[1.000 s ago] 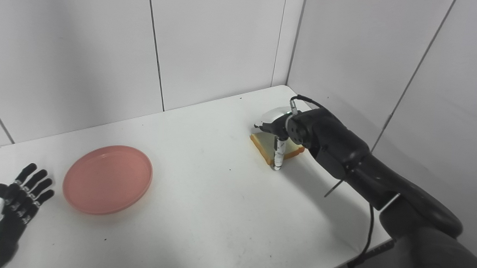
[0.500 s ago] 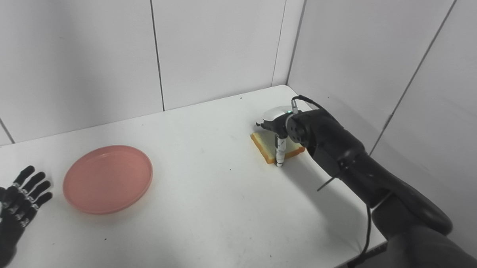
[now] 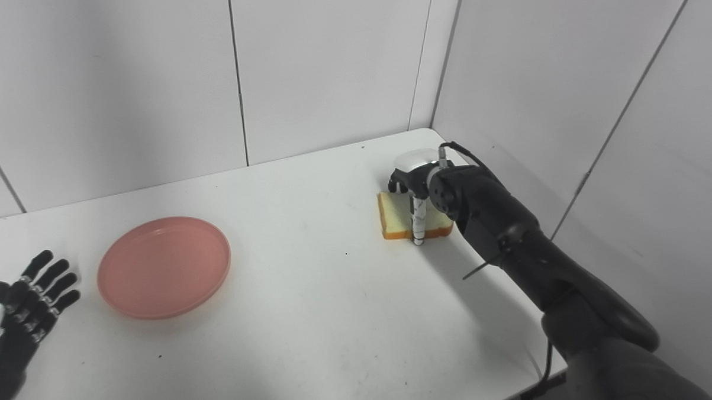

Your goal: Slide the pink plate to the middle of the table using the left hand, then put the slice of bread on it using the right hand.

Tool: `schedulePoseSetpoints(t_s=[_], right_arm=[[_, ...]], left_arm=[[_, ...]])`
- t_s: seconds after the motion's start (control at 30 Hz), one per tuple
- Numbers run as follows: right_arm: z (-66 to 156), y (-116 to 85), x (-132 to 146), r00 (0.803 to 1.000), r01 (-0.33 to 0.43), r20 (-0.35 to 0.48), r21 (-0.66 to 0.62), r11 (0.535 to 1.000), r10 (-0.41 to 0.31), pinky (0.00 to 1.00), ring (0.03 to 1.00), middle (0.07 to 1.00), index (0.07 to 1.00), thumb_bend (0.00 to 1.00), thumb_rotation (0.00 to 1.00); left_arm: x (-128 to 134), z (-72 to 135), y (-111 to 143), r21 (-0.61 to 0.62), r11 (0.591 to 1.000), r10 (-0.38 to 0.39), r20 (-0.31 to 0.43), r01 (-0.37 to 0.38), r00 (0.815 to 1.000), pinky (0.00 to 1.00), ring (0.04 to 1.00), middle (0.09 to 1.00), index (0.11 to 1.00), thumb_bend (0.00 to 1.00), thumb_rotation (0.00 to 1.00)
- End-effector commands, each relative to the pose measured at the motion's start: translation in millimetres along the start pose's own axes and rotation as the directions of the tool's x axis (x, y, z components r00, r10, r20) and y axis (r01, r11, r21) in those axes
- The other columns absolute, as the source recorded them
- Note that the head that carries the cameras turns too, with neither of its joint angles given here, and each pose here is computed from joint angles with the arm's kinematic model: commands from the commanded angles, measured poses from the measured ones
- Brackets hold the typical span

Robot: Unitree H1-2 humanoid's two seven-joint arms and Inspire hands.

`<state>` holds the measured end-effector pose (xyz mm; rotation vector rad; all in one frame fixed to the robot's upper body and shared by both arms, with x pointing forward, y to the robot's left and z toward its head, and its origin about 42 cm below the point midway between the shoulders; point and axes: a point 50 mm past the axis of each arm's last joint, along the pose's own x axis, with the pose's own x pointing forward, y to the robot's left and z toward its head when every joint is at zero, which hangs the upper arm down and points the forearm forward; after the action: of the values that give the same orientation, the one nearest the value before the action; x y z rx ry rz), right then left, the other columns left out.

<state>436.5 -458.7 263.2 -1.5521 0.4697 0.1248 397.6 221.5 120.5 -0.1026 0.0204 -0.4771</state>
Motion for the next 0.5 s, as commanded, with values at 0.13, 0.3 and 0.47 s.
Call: schedulePoseSetpoints(t_s=[0.13, 0.3, 0.47], right_arm=[[4.0, -4.1, 4.9, 0.998, 0.036, 0.06, 0.018, 0.999, -0.037, 0.42, 0.422, 0.494, 0.502, 0.52, 0.0], [7.4, -6.2, 4.0, 0.995, 0.053, 0.083, 0.037, 0.998, -0.055, 0.39, 0.409, 0.49, 0.518, 0.52, 0.0], [15.7, -12.1, -3.5, 0.99, 0.099, 0.102, 0.037, 0.994, -0.103, 0.44, 0.416, 0.491, 0.505, 0.52, 0.0]], left_arm=[[-15.5, -31.5, 1.5, -0.025, 0.999, 0.021, -0.163, -0.025, 0.986, 0.95, 0.959, 0.968, 0.959, 0.89, 0.88], [-14.9, -32.4, 0.9, -0.014, 1.0, 0.02, -0.166, -0.023, 0.986, 0.95, 0.961, 0.972, 0.965, 0.89, 0.89], [-13.3, -32.5, -1.7, -0.011, 0.999, 0.027, -0.169, -0.03, 0.985, 0.94, 0.959, 0.969, 0.962, 0.88, 0.89]])
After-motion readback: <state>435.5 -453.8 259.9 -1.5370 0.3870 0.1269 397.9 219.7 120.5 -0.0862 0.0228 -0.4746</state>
